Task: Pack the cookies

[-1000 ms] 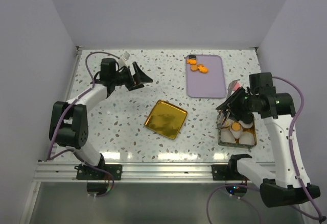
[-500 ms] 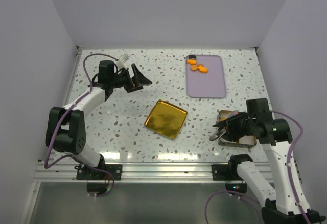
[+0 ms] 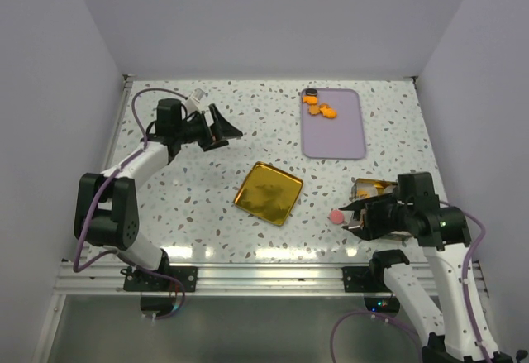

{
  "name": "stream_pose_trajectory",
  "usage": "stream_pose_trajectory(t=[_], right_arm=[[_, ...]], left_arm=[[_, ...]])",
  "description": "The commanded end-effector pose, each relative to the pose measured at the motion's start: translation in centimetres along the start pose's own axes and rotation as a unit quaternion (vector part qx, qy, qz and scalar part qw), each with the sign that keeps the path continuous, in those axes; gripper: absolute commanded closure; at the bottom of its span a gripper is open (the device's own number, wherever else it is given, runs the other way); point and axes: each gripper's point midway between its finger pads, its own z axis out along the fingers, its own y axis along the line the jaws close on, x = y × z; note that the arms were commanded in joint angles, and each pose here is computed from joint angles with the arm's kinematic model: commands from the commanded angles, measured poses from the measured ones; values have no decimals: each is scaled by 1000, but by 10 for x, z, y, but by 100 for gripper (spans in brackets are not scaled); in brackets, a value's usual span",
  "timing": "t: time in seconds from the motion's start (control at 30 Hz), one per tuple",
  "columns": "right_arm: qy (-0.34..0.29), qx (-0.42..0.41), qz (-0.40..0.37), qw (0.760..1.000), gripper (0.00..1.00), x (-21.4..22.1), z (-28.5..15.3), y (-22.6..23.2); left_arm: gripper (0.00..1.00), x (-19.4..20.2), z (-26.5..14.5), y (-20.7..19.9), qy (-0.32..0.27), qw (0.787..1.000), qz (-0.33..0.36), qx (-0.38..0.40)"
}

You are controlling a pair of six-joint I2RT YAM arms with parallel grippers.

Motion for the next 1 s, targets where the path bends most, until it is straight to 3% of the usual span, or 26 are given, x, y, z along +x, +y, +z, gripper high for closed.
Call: stream_pose_trajectory(t=[0.0,0.27,0.4,0.67,0.97], right_arm=[[13,106,65,992,52,7,-5,-51],[3,114,38,993,52,3,-5,-48],[1,135,-37,990,52,-1,-10,-29],[17,156,-93,983,52,-1,-5,-18],[51,212,-168,961,47,14,9,-28]], left_arm=[[4,-3,-1,7,-4,1000,16,6],[4,-4,-2,12,-4,1000,15,1],[4,-1,-1,16,-2,1000,9,-2],[5,-1,-3,15,-5,1000,9,-6],[5,0,-6,14,-8,1000,11,-9]])
